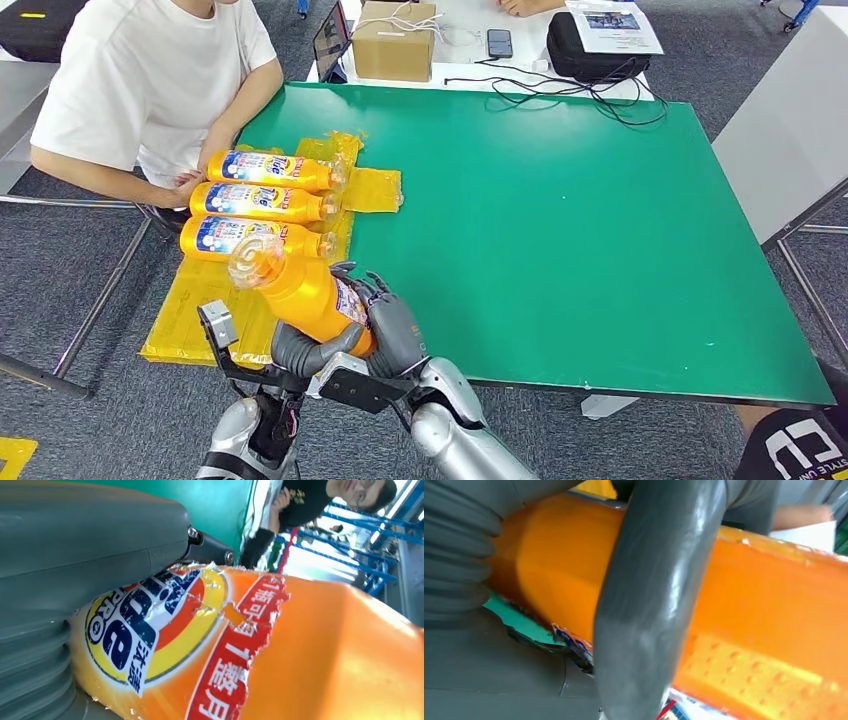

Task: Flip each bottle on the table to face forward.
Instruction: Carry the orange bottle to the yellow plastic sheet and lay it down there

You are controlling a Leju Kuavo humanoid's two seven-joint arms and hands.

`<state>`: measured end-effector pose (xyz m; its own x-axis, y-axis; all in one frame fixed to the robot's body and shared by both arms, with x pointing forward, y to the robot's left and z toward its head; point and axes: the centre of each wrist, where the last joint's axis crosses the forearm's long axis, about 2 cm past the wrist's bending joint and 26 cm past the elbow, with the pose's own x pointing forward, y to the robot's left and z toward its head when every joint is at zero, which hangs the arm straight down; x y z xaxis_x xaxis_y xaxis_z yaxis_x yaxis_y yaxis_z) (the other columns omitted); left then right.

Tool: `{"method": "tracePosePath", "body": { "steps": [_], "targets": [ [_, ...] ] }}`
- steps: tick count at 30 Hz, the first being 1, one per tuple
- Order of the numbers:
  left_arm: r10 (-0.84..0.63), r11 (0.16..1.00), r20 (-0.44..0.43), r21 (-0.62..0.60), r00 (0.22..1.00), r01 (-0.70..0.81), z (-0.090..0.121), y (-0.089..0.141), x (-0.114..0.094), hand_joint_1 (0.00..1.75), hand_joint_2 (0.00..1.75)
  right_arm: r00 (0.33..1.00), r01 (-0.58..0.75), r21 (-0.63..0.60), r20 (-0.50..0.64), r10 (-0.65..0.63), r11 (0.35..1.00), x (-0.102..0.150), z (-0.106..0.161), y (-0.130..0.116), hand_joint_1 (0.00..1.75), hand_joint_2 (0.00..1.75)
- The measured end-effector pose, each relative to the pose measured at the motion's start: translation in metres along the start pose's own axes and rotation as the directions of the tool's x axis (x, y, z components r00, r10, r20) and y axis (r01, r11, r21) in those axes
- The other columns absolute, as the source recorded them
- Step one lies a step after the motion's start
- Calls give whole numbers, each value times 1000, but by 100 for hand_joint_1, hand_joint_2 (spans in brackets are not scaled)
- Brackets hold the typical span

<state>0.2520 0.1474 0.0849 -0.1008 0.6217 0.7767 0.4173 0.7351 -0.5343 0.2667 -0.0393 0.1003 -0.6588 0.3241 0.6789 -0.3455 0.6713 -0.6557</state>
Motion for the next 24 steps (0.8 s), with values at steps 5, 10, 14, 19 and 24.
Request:
{"method": "tracePosePath", "body": {
  "steps": [5,10,14,19,24],
  "targets": [
    [-263,955,26,151,964,257,-12,18,9,175,175,1000,-23,-48,-2,22,999,3,14,10,0,0],
    [-687,698,-21,259,726,668,-16,55,23,175,175,1000,-13,-61,0,13,998,4,30,19,0,0],
    [-768,598,-86,259,635,758,-13,78,27,175,175,1000,-12,-68,4,12,998,4,35,20,0,0],
    [-841,472,-148,270,520,839,-7,99,33,175,175,1000,-5,-71,5,6,997,4,38,22,0,0],
    [-971,36,-229,136,66,990,7,136,46,175,175,1000,10,-73,10,-9,997,3,40,22,0,0]
  ]
}}
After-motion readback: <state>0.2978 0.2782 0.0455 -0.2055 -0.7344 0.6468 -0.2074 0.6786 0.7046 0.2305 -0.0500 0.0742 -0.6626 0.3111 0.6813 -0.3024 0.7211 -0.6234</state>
